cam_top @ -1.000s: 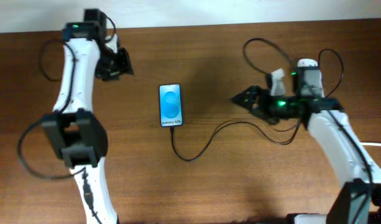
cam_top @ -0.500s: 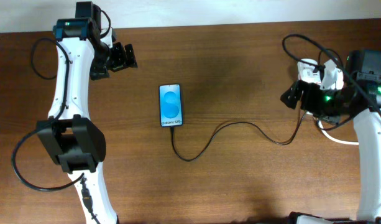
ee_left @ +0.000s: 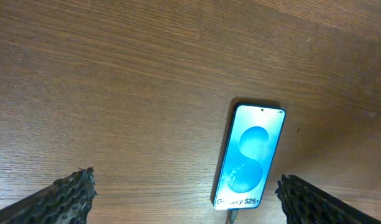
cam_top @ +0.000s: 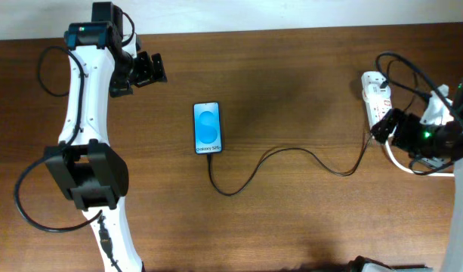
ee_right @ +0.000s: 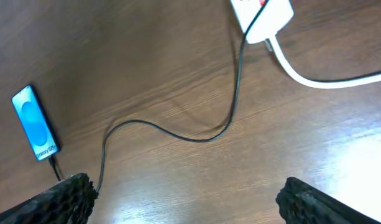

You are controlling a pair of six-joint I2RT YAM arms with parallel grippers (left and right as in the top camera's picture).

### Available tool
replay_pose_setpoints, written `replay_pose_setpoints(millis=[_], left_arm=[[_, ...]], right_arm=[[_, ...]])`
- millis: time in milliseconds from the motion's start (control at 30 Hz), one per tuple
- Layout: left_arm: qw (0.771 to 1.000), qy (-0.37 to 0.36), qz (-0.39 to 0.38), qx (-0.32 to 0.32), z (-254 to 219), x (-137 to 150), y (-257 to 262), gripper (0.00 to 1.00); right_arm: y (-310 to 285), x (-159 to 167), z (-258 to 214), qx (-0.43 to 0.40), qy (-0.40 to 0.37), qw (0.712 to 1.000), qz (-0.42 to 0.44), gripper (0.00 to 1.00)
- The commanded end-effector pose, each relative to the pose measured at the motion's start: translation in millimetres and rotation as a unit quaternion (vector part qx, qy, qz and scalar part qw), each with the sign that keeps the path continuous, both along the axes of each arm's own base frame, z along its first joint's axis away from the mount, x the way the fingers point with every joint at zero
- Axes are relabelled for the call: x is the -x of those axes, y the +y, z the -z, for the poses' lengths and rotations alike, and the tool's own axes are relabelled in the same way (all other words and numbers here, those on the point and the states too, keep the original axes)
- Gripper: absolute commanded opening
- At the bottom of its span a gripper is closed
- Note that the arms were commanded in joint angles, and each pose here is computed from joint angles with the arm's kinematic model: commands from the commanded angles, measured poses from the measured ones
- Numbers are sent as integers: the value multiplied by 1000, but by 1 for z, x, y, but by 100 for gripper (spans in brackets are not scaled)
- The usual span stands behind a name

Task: Plug charger to phone and switch on socket
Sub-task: 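Move the right gripper toward the power strip switch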

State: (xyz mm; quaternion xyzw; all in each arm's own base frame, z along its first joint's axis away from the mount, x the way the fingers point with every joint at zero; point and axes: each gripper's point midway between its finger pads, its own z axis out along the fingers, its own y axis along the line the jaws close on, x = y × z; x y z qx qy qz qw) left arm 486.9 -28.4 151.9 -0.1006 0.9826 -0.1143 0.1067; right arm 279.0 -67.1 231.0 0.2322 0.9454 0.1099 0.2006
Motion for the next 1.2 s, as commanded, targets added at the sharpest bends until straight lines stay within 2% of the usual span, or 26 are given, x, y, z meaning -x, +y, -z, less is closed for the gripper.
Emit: replay_pose_setpoints(millis=[0, 133, 300, 333, 367, 567, 667, 900, 967, 1167], left_arm=[[1000, 5, -5, -3, 4, 0, 3, 99], [1000, 5, -5, -3, 4, 0, 3, 99], [1000, 5, -5, -3, 4, 0, 3, 99], [1000, 5, -5, -3, 4, 0, 3, 99], [1000, 5, -5, -3, 4, 0, 3, 99], [1000, 5, -5, -3, 4, 0, 3, 99], [1000, 5, -5, -3, 4, 0, 3, 99], [1000, 5, -5, -3, 4, 0, 3, 99], [1000, 5, -5, -3, 4, 0, 3, 99], [1000, 5, -5, -3, 4, 0, 3, 99]], right_arm=[[-10, 3, -10, 6, -21, 1000, -2, 98], [-38, 0, -17, 7, -50, 998, 41, 98], [-94, -25, -57, -46, -203, 974, 87, 98], [-120, -33, -58, -51, -215, 967, 127, 98], [-128, -37, -58, -51, -215, 966, 132, 98], [-194, -74, -41, -60, -130, 974, 176, 98], [-214, -98, 1, -85, -99, 976, 176, 98], [-203, -136, 112, -78, 16, 985, 154, 98], [-204, -142, 133, -58, 46, 980, 182, 98], [-177, -170, 171, -41, 66, 986, 146, 98]])
